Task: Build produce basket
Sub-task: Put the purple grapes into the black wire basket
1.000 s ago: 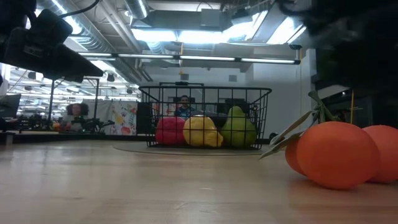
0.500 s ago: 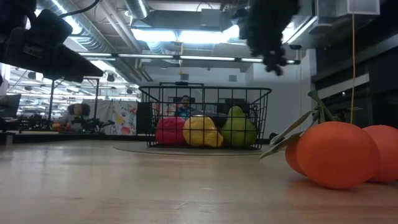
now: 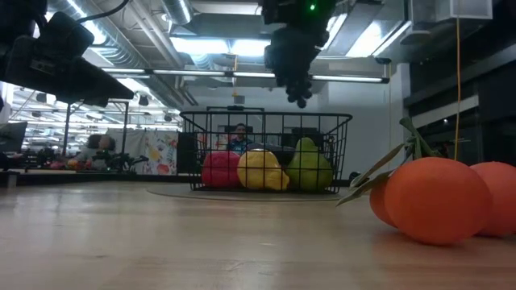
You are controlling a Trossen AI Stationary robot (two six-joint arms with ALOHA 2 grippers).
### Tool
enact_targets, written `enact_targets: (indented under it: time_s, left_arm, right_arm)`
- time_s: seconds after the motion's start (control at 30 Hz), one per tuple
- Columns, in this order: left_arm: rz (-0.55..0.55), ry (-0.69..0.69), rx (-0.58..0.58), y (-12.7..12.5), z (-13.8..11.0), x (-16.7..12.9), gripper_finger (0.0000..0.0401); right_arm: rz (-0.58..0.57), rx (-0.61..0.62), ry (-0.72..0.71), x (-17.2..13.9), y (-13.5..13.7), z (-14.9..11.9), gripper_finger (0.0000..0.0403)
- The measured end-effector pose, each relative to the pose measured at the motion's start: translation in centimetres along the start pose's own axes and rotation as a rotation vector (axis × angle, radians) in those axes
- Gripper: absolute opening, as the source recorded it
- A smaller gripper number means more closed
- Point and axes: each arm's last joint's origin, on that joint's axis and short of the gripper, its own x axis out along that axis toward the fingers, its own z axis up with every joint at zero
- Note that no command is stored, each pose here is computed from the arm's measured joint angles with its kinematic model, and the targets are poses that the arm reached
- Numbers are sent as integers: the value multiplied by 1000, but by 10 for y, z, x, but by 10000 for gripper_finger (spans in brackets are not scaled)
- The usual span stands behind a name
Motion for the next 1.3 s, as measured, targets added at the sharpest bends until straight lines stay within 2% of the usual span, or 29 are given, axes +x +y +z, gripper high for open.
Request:
enact_targets:
  time_s: [0.17, 0.4, 0.53, 0.7, 0.77, 0.9, 0.97, 1.3]
  left_arm:
    - [0, 0, 1, 0, 0, 0, 4]
    - [0, 1, 1, 0, 0, 0, 4]
    - [0, 1, 0, 0, 0, 0, 4]
    - [0, 0, 0, 0, 0, 0, 4]
    - [0, 1, 0, 0, 0, 0, 4]
    - [0, 0, 0, 0, 0, 0, 4]
    - [0, 0, 0, 0, 0, 0, 4]
    - [0, 0, 0, 0, 0, 0, 4]
  right_arm:
    - [-31, 55, 31, 11, -32, 4, 36]
    - [-48, 181, -71, -6, -74, 28, 35]
    - [72, 197, -117, -16, -87, 36, 37]
    - [365, 132, -166, -21, -86, 41, 39]
    - [418, 111, -179, -20, -83, 42, 39]
    - [415, 87, -189, -15, -80, 42, 40]
    - [411, 113, -203, -13, -80, 45, 43]
    - [413, 138, -274, -10, -78, 54, 91]
